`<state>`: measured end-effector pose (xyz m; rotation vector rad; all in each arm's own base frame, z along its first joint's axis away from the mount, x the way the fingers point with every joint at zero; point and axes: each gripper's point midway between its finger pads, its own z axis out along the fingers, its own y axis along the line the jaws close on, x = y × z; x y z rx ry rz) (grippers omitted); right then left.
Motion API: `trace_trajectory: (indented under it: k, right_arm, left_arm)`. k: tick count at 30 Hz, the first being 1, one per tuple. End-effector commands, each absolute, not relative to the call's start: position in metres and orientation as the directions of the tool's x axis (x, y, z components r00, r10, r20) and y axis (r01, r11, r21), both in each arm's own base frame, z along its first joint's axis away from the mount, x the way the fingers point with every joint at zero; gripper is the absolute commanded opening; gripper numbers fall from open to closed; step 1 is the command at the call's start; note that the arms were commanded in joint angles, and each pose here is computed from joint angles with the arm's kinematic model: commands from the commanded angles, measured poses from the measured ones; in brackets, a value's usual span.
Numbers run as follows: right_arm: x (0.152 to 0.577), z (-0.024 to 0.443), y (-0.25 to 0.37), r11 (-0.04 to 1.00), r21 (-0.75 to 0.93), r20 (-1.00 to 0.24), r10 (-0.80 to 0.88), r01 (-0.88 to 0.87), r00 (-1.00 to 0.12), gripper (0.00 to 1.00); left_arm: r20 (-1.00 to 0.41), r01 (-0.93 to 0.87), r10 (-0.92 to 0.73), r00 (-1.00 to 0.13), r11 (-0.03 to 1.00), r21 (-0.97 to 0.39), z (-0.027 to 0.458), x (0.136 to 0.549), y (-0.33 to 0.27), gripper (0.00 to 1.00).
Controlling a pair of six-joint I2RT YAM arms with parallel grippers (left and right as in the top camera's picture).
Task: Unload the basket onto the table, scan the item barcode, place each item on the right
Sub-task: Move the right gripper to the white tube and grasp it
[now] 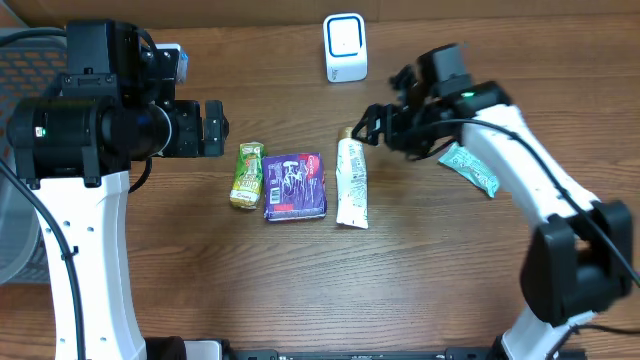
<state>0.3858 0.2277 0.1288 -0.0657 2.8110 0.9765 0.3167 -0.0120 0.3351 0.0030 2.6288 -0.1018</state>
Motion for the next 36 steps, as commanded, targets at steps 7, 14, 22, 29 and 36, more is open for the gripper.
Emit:
trace_trajectory:
  k: [7, 14, 22, 29, 36]
  right_arm:
    - [0.375, 0.068, 0.224, 0.836, 0.547, 0.01, 0.058, 0.054, -0.998, 0.79]
    - [0.356, 0.033, 0.232, 0.853, 0.518, 0.097, 0.026, 0.073, -0.995, 0.8]
    - [0.354, 0.011, 0.244, 0.813, 0.567, 0.155, 0.048, 0.129, -0.987, 0.77]
    - [0.362, 0.01, 0.25, 0.794, 0.579, 0.164, 0.109, 0.185, -0.98, 0.13]
    - [0.363, 0.025, 0.256, 0.755, 0.645, 0.137, 0.039, 0.119, -0.99, 0.04]
  left_arm:
    - [-0.495, 0.035, 0.002, -0.869, 0.998, -0.058, 0.336, 0.318, -0.01, 1.0]
    - [-0.495, 0.035, 0.002, -0.869, 0.998, -0.058, 0.336, 0.318, -0.01, 0.99]
    - [-0.495, 0.035, 0.002, -0.869, 0.998, -0.058, 0.336, 0.318, -0.01, 1.0]
    - [-0.495, 0.035, 0.002, -0.869, 0.998, -0.058, 0.336, 0.318, -0.01, 1.0]
    - [-0.495, 0.035, 0.002, -0.869, 0.998, -0.057, 0.336, 0.318, -0.01, 0.99]
